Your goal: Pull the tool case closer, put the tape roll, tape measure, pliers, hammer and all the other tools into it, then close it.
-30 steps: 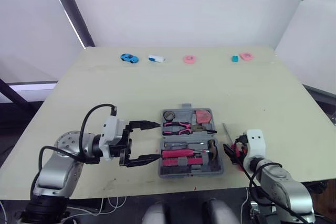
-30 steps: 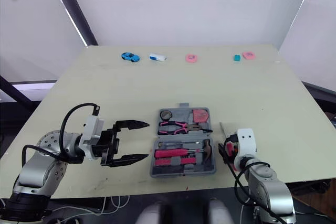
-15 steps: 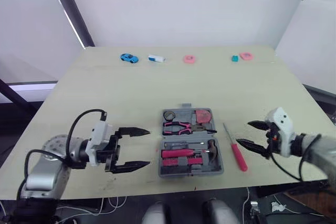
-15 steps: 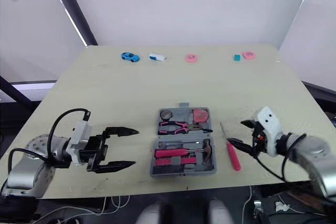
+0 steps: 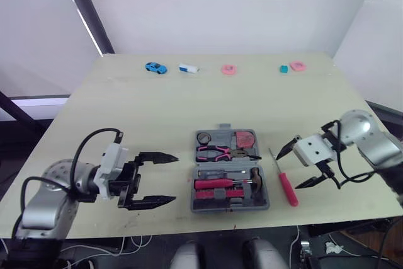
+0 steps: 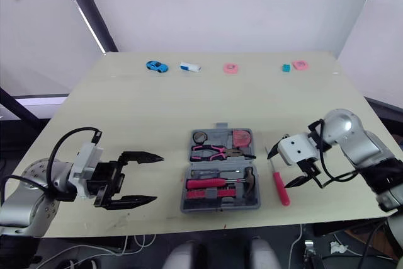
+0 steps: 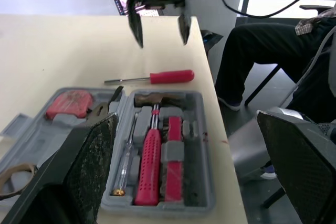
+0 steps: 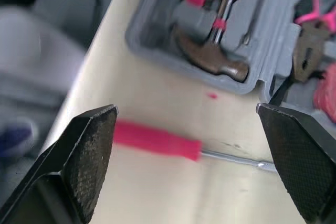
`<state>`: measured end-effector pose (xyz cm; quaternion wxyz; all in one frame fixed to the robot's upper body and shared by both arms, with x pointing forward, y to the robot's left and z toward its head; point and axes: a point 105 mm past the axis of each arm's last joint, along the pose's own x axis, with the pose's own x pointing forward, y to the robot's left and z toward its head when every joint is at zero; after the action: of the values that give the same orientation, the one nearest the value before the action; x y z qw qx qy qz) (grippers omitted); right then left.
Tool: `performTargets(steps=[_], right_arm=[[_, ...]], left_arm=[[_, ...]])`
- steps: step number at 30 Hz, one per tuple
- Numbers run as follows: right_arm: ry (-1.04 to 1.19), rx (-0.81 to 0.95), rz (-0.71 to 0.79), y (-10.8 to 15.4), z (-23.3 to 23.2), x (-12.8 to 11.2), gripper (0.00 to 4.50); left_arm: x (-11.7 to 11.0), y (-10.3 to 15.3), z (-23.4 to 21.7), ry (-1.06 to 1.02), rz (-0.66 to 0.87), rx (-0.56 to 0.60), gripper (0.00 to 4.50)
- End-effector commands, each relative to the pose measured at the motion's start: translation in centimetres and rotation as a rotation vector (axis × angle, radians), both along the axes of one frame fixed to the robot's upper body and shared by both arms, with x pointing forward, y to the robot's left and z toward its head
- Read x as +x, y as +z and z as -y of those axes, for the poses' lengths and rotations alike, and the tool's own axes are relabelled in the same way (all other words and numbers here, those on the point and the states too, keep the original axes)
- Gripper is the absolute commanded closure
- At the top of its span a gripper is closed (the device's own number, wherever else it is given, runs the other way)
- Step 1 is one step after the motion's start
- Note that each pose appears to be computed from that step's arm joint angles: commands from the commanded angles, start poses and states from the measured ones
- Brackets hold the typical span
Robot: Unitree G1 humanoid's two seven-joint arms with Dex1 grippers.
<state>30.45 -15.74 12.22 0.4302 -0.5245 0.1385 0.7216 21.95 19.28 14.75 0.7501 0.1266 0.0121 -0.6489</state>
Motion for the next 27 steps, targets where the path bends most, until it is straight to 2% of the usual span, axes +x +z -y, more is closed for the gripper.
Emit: performTargets(steps=[1, 4, 11, 24, 27], right_arm=[[0.164, -0.12, 0.07, -0.7, 0.4, 0.7, 0.06], [0.31, -0.201, 0.107, -1.4, -0.4, 1.4, 0.06], [0.556, -0.301, 0.115, -3.5, -1.1, 1.1, 0.06], [0.673, -0.363, 0.178, -5.7, -2.7, 1.5, 0.06], [0.66, -0.362, 0.182, -5.9, -2.7, 1.6, 0.91]], left_arm=[[-0.5, 1.1, 0.4, 0.009, 0.052, -0.011, 0.0], [-0.9, 1.2, 0.7, 0.036, 0.057, -0.017, 0.0], [-1.5, 1.3, 0.7, 0.092, 0.066, -0.021, 0.0], [-1.3, 1.6, 0.9, 0.113, 0.074, -0.027, 0.0], [-1.1, 1.7, 1.0, 0.111, 0.076, -0.028, 0.0]])
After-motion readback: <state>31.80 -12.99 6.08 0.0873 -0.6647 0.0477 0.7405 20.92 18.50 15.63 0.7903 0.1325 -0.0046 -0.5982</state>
